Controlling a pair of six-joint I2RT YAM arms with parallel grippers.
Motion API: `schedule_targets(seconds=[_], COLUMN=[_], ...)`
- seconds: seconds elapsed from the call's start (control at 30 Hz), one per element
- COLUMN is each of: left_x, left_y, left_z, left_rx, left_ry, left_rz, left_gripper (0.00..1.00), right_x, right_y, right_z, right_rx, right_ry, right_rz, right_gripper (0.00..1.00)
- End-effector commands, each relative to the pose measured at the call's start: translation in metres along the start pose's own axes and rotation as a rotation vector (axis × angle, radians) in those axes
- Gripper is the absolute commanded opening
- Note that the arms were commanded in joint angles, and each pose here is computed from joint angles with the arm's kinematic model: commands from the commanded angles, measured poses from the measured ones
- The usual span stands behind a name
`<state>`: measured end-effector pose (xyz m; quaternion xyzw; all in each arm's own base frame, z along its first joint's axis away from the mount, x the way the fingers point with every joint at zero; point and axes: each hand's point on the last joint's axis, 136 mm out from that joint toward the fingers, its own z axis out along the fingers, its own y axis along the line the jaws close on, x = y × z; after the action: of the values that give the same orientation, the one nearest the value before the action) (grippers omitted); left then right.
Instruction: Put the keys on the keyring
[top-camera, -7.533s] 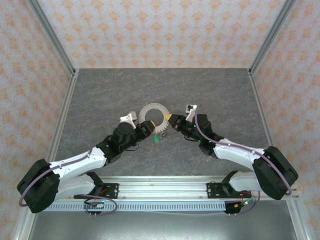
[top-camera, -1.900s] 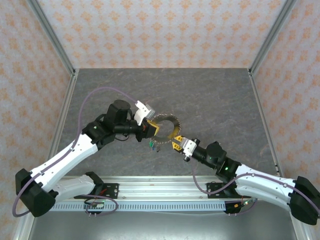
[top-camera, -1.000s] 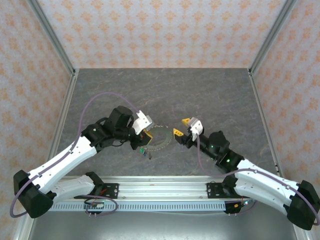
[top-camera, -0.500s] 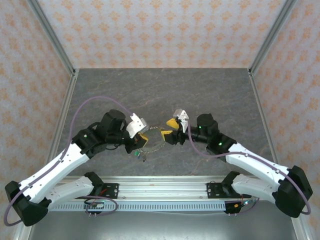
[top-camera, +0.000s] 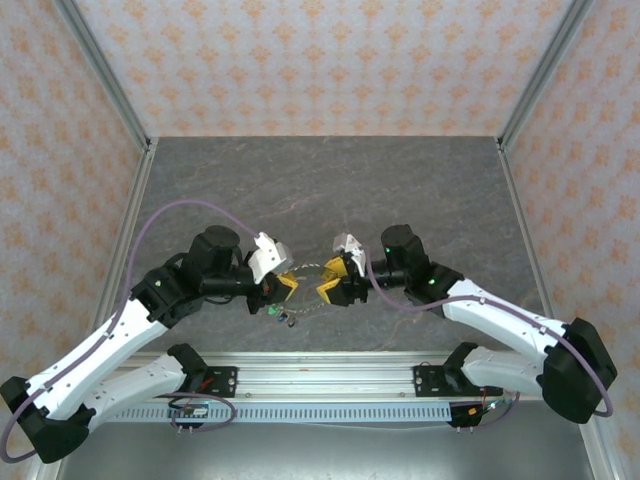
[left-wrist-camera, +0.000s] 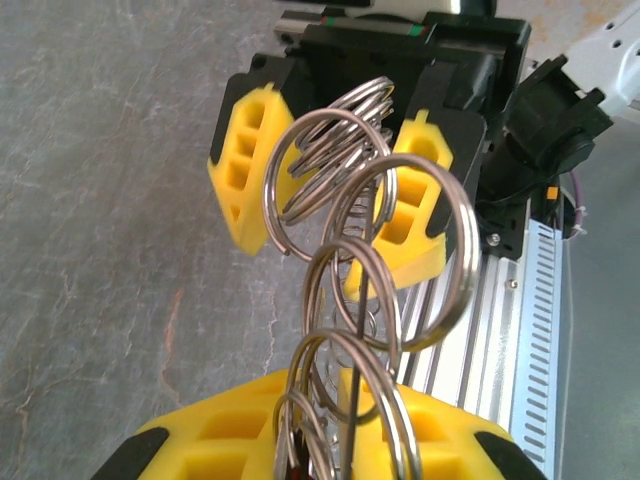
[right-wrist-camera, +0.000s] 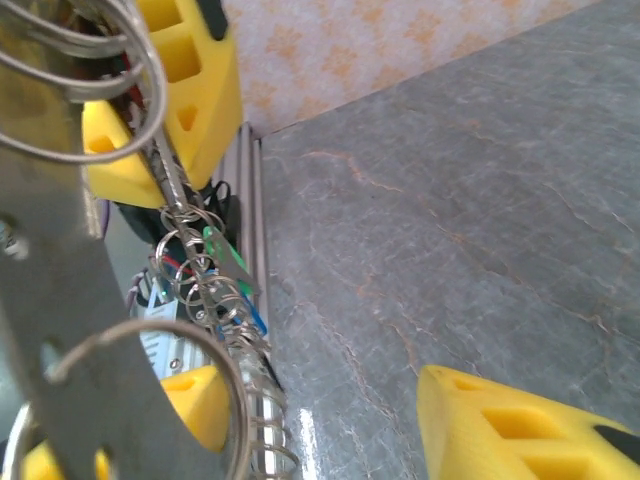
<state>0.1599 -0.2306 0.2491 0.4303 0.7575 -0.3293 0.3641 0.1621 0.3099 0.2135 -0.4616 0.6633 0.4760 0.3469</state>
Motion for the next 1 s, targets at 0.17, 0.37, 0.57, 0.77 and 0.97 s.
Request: schedule_targets(seconds=[0.17,0.37,0.57,0.77,0.97], left_x=[-0.029,-0.030,-0.025,-0.025,-0.020], left_y=[-0.008,0.015,0.023,0.027,0.031], left_z=[-0.010,-0.008,0.004,0.008,0.008], left_rx=[0.020,-0.095,-0.083,-0.051,-0.047], left_ry=[-0.142,-0.196,-0.227,-0.323,-0.366], left_rz=[0.023,-0.059,-0.156,-0.249,-0.301], left_gripper=[0.00,0.17,0.37,0.47,0.47], right_x=[-0.025,-0.035,-0.042,-0.055,-0.066], right_y=[0.014,0.013,0.005,-0.010,-0.013], right_z=[-0.005,-0.012,-0.016,-0.022,-0.026], right_rx=[-0.070,-0.022,0.028,0.105,0.109], right_ry=[-0.061,-0.131,-0.194,-0.307,-0.386], right_rz=[-0.073,-0.063,-0.008,0.044,0.080], right_gripper=[0.23,0.12,0.03,0.01,0.01])
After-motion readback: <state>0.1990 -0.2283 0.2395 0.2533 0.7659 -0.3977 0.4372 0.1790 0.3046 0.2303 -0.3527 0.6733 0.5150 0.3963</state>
